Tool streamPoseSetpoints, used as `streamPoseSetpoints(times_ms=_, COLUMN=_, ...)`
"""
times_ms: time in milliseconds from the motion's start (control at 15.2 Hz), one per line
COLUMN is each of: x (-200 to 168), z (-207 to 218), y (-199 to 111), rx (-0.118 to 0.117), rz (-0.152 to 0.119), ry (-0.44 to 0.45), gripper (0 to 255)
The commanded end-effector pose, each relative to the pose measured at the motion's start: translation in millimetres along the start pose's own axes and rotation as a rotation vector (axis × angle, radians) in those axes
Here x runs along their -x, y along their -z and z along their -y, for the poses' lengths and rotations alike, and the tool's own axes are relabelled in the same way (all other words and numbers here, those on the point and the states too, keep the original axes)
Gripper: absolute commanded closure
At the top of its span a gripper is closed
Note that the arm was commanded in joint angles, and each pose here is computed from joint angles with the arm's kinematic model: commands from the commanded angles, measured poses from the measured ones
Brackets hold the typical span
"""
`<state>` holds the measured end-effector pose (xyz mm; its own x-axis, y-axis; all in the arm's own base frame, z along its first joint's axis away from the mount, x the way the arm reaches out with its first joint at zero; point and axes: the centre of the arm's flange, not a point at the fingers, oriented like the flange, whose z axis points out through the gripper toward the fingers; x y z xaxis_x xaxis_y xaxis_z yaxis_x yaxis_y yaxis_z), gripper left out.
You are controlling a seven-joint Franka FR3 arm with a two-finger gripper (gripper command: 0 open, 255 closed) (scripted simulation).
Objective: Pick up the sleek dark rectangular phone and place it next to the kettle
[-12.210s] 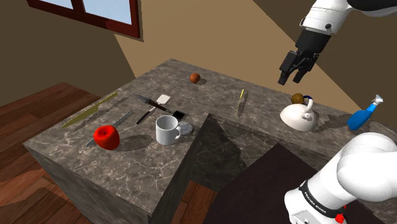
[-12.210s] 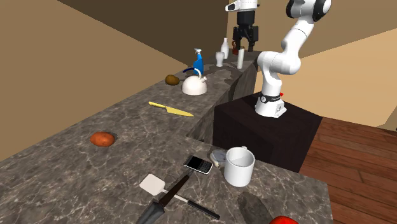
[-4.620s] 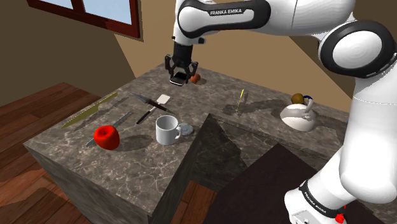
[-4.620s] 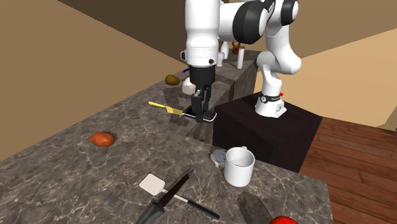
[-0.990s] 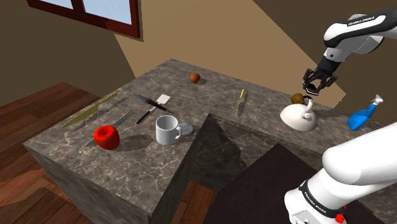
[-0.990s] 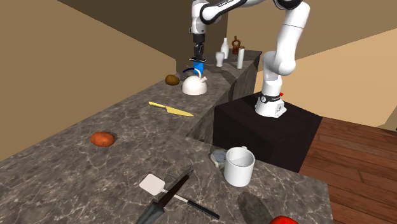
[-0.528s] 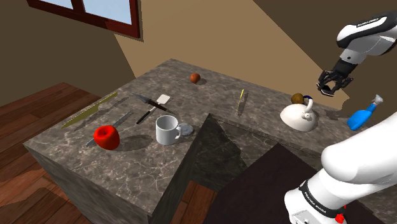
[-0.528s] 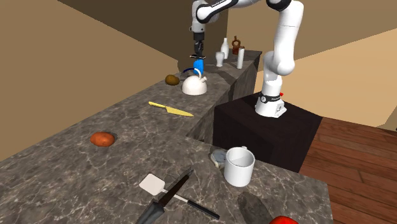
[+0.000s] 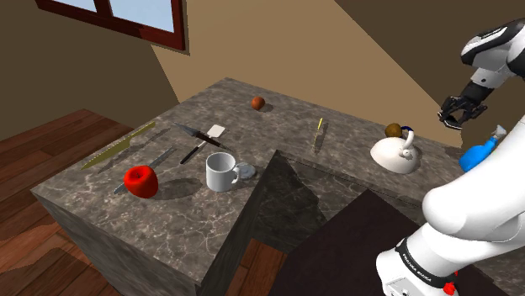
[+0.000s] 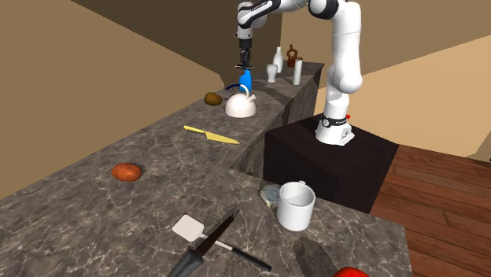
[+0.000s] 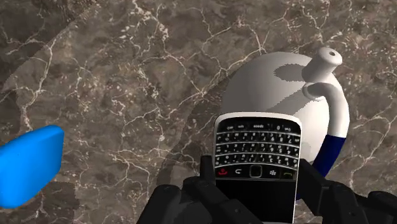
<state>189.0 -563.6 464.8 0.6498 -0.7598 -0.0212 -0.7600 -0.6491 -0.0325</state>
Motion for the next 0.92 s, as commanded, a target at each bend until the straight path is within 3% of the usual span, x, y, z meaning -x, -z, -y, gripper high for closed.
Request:
streamPoseSetpoints(times_ms=0, x=-8, z=-28, y=2, rx=0.0, rz=-0.001, ry=0.003, gripper=255)
streamPoseSetpoints(times_ms=198, x=-19, z=-66, y=4, rx=0.0, rz=-0.001, ry=0.003, gripper=255)
streamPoseSetpoints(times_ms=858, x=-21, z=-68, y=-49, rx=0.0, rz=-0.001, ry=0.003, gripper=255)
